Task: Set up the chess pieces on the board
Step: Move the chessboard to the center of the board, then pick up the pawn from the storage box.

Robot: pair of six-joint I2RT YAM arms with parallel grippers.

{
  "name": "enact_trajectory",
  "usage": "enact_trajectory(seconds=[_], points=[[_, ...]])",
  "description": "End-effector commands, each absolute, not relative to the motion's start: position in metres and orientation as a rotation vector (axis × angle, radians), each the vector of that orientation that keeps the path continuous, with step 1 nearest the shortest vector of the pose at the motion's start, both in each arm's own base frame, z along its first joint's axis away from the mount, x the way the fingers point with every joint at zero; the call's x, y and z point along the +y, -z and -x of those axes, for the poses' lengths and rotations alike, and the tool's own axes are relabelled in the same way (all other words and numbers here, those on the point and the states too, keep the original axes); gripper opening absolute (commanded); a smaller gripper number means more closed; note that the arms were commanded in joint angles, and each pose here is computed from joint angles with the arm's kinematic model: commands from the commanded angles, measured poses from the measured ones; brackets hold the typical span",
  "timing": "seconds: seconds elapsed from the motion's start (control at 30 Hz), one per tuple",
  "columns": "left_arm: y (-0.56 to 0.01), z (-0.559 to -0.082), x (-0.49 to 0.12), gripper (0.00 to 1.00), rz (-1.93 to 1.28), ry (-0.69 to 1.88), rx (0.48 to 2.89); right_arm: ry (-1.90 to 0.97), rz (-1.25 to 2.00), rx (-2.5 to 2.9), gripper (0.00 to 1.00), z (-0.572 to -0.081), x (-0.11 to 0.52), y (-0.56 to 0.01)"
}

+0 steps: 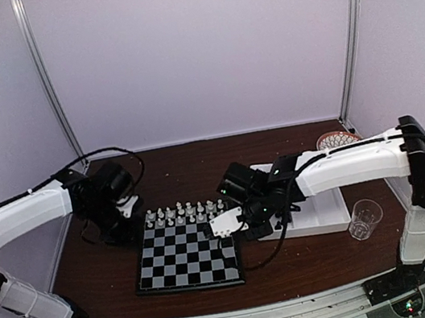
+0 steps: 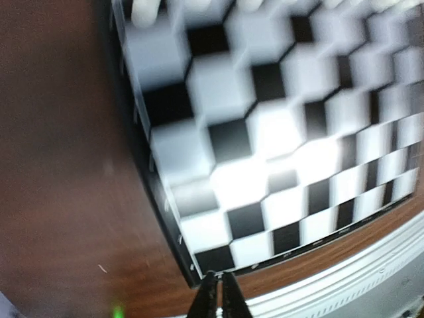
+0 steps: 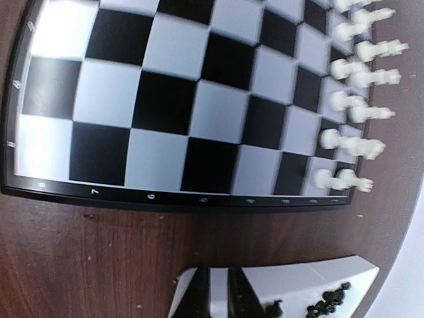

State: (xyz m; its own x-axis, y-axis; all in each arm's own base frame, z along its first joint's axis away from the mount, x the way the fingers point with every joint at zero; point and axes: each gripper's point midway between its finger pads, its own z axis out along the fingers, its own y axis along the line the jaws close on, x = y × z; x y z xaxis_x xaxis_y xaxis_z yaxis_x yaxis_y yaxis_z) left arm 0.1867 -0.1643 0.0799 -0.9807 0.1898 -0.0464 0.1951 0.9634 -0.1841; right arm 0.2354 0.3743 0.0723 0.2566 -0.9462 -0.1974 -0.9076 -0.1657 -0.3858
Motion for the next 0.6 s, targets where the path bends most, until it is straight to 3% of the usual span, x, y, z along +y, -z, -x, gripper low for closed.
enact_trajectory(seconds=[0.0, 0.1, 0.27, 0.57], points=[[-0.164, -0.262, -0.192, 0.12, -0.551, 0.264, 2.714, 0.031, 1.967, 1.707, 0.23, -0.233, 0.362, -0.142], [-0.21, -0.307, -0.212, 0.22, -0.621, 0.229, 2.517, -0.01, 1.906, 1.794, 0.25, -0.251, 0.343, -0.149], [-0.272, -0.351, -0.274, 0.51, -0.72, 0.467, 2.156, -0.136, 1.706, 2.036, 0.25, -0.293, 0.296, -0.146], [-0.231, -0.354, -0.315, 0.52, -0.833, 0.677, 2.051, -0.373, 1.568, 2.289, 0.28, -0.319, 0.261, -0.115]])
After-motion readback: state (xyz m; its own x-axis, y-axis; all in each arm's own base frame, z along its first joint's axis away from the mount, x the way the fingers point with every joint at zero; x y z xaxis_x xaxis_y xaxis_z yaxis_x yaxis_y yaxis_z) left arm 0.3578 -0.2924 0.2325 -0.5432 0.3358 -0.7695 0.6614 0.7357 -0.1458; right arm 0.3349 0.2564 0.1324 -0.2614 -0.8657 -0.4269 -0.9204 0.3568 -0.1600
